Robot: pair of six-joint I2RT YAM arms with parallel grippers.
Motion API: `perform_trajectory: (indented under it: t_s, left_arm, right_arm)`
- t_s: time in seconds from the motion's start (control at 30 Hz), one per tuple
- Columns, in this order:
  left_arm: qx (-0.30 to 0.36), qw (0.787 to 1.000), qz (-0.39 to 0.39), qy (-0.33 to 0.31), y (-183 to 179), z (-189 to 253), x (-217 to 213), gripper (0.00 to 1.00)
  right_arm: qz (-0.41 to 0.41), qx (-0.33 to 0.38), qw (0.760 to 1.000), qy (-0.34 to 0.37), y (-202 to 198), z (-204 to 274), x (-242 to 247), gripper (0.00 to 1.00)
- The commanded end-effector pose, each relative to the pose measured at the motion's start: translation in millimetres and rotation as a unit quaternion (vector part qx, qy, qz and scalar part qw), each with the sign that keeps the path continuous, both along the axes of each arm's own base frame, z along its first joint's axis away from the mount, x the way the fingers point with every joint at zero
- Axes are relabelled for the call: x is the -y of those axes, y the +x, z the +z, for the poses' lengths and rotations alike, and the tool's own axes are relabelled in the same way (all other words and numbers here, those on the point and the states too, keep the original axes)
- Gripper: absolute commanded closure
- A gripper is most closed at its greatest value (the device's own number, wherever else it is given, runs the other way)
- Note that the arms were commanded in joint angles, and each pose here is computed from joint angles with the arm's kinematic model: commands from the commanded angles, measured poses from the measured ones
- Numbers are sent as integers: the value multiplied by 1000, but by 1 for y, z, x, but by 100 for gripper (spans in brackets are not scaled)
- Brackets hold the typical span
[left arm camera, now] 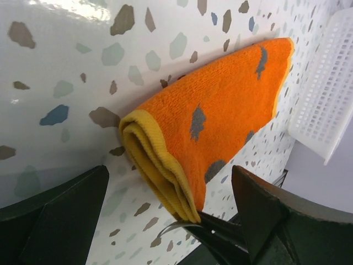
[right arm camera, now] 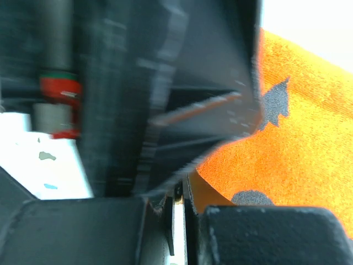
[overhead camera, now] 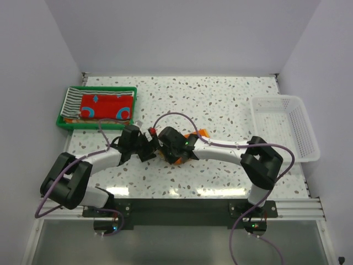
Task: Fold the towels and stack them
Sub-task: Neatly place the folded towel into the bin
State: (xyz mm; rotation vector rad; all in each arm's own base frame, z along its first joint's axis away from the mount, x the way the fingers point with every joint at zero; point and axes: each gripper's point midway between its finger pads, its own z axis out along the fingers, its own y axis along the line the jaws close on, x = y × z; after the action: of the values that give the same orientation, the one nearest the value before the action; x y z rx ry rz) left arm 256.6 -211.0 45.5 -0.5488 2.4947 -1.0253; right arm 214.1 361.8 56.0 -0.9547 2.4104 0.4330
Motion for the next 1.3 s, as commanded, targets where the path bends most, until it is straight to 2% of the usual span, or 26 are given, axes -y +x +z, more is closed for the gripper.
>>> perform_trajectory:
  t_s: [0.0,0.07,0.17,0.27,0.3,0.37,0.4,0.47,0.5,0.57,0.6,0.63,0.67,0.7,0.73,0.87,1.03,1.13,1.17,1.27]
  left_arm:
    - [-4,1000,5,-10,-2,-10,15,0]
    - [-7,1000,17,-14,-4,-15,17,3]
    - [-2,999,31,-30,-5,-20,17,12]
    - [-1,999,38,-31,-4,-22,19,28]
    - [5,999,38,-30,-3,-19,19,44]
    - [12,999,40,-22,0,-17,17,59]
    - [20,999,34,-12,3,-12,17,73]
    - [32,999,34,8,8,-7,14,84]
    - [40,999,25,22,11,-1,13,97]
    - [59,997,11,45,16,5,10,100]
    - [66,996,7,52,21,14,10,100]
    - [74,995,5,62,24,18,9,100]
    - [84,993,-11,81,27,20,7,100]
    - [80,992,-20,97,30,27,7,100]
    - [86,989,-22,114,36,31,3,100]
    - [118,972,-69,189,60,58,-15,100]
    - [129,948,-76,281,101,106,-75,100]
    - [138,923,-97,345,122,132,-108,100]
    - [142,909,-111,376,127,137,-119,100]
    - [142,890,-134,413,154,159,-138,100]
  right_arm:
    - [-2,16,998,60,5,30,-17,100]
    - [-4,17,998,66,4,32,-17,100]
    - [-7,15,997,71,3,33,-17,100]
    - [-9,11,997,71,2,30,-17,100]
    - [-10,11,997,71,2,30,-16,100]
    - [-14,9,998,65,1,24,-14,100]
    - [-14,8,998,64,1,24,-13,100]
    - [-18,6,998,61,1,20,-12,100]
    - [-18,5,998,61,0,19,-12,100]
    - [-19,5,998,61,2,19,-14,96]
    - [-17,6,998,64,2,20,-15,88]
    - [-16,7,998,66,3,23,-16,77]
    - [-13,9,997,71,2,27,-17,56]
    - [-14,14,997,71,3,29,-16,46]
    - [-14,18,997,67,4,30,-13,30]
    - [-22,29,998,44,3,39,8,8]
    - [-20,43,997,64,-11,67,33,2]
    - [-24,61,996,65,-14,84,50,1]
    - [-26,64,996,55,-15,85,57,1]
    - [-31,77,996,34,-14,91,70,1]
